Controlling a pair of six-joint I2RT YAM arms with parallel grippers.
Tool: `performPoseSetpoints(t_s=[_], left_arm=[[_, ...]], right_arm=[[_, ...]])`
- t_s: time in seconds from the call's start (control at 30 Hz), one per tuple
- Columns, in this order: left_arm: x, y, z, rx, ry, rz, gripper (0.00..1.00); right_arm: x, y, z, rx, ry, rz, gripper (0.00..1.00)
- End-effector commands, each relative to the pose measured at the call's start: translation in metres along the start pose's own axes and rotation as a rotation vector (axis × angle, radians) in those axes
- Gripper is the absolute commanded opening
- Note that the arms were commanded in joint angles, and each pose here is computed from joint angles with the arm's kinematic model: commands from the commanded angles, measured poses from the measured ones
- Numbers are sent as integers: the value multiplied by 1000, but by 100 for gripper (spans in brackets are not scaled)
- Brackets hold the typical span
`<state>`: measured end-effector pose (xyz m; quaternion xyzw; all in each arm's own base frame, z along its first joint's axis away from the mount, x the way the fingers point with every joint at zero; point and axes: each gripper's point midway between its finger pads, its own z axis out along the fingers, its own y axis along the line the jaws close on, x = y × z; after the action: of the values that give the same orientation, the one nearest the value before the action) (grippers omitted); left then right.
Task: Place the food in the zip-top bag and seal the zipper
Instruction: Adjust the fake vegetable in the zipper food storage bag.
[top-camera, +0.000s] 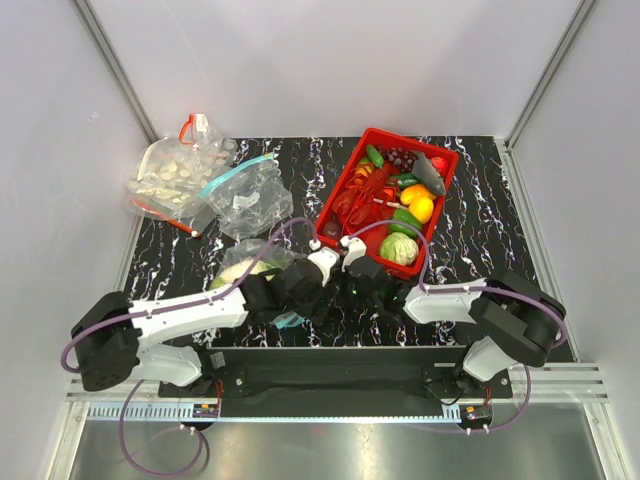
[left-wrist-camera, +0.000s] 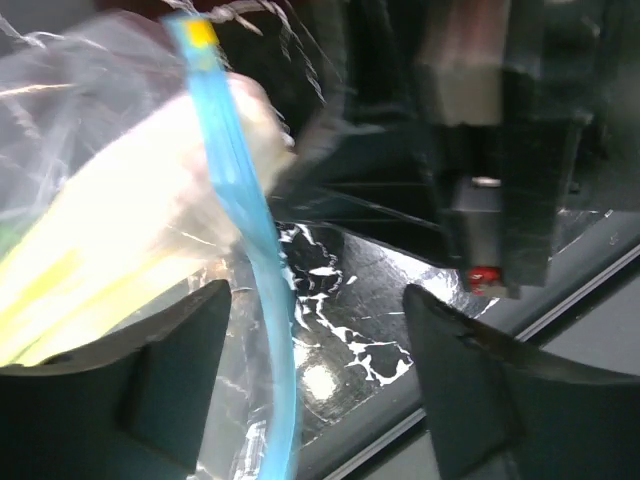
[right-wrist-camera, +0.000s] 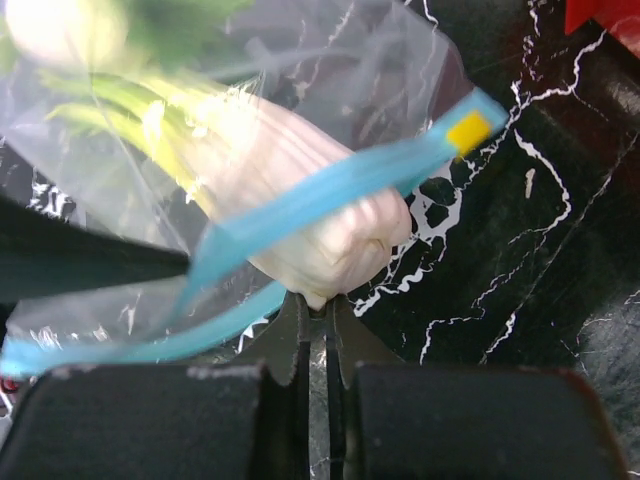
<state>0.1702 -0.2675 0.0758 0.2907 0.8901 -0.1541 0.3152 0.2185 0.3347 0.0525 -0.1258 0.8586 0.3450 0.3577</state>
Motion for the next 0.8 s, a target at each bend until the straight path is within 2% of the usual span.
performPoseSetpoints(t_s=[0.0, 0.2, 0.33, 0.5, 0.63, 0.7, 0.77], left_arm=[[-46, 3, -28, 0, -137, -61, 80], [-87, 26, -71, -57, -223, -129, 93], [-90, 72, -80, -159, -236, -240, 99], [-85, 134, -78, -366, -266, -438, 99], [-67, 202, -71, -544, -240, -604, 99], [-60, 218, -71, -572, -248, -667, 99], [-65, 235, -77, -603, -309, -717, 99]], right_arm=[[-26, 17, -8, -55, -77, 10, 0], [-25, 16, -7, -49, -67, 5, 0], [-25, 19, -4, -61, -60, 0, 0], [-29, 23, 0, -66, -62, -3, 0], [-29, 32, -1, -102, -39, -11, 0], [-29, 34, -1, -107, -36, -17, 0], [-30, 34, -1, -108, -34, -18, 0]])
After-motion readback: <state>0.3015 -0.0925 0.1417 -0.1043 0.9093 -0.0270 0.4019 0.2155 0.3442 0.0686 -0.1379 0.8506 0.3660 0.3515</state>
